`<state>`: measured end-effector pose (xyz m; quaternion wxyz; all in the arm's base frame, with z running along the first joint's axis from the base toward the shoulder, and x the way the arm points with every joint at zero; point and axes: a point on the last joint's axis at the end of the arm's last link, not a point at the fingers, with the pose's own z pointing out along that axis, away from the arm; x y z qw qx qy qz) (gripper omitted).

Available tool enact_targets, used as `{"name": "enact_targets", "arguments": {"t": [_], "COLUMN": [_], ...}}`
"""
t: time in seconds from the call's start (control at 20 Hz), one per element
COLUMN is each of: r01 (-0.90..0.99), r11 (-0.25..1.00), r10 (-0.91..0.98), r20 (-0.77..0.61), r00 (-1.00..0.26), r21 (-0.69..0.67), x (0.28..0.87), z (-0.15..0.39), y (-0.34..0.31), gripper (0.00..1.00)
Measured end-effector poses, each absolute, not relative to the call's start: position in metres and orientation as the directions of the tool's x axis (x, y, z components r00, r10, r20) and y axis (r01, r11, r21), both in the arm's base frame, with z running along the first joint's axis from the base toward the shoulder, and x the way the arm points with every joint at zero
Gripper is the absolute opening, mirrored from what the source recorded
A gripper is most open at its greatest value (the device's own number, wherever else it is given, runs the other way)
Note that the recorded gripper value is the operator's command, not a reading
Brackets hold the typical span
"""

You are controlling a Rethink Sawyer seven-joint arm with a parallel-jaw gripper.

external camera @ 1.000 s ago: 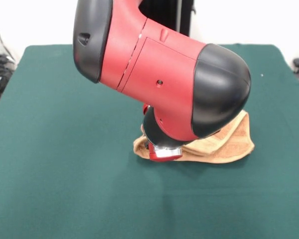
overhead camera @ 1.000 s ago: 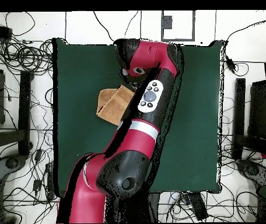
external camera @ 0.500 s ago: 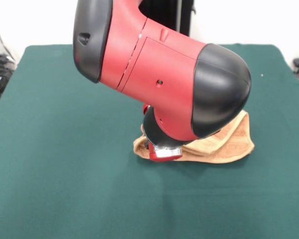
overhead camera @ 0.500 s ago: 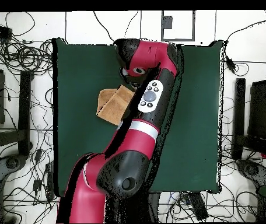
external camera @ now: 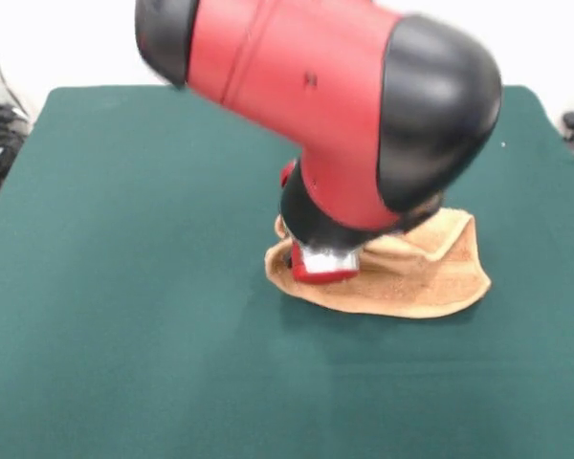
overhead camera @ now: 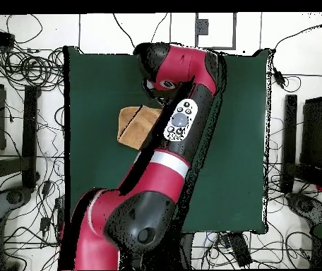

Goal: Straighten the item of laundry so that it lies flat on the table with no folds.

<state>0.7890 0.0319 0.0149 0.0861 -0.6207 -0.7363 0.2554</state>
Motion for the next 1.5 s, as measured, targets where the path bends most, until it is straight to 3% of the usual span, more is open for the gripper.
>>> {"name": "enact_targets", "arguments": {"t": [0.4,0.55,0.6,0.85,1.5], "r01": [0.928,0.963,0.986,0.999,0.959], "r11": [0.047,0.032,0.023,0.007,-0.069], "r10": [0.958,0.964,0.966,0.962,0.973], "r20": [-0.247,-0.248,-0.25,-0.274,-0.192], "r00": [-0.146,-0.101,-0.064,0.007,0.125], "r21": [-0.369,-0.268,-0.163,0.051,0.274], "x": [0.789,0.791,0.793,0.794,0.787], "z": [0.098,0.119,0.125,0.119,0.091], "y": [0.018,0.006,-0.006,-0.032,-0.049], "gripper": [0.0,0.0,0.0,0.0,0.0]}}
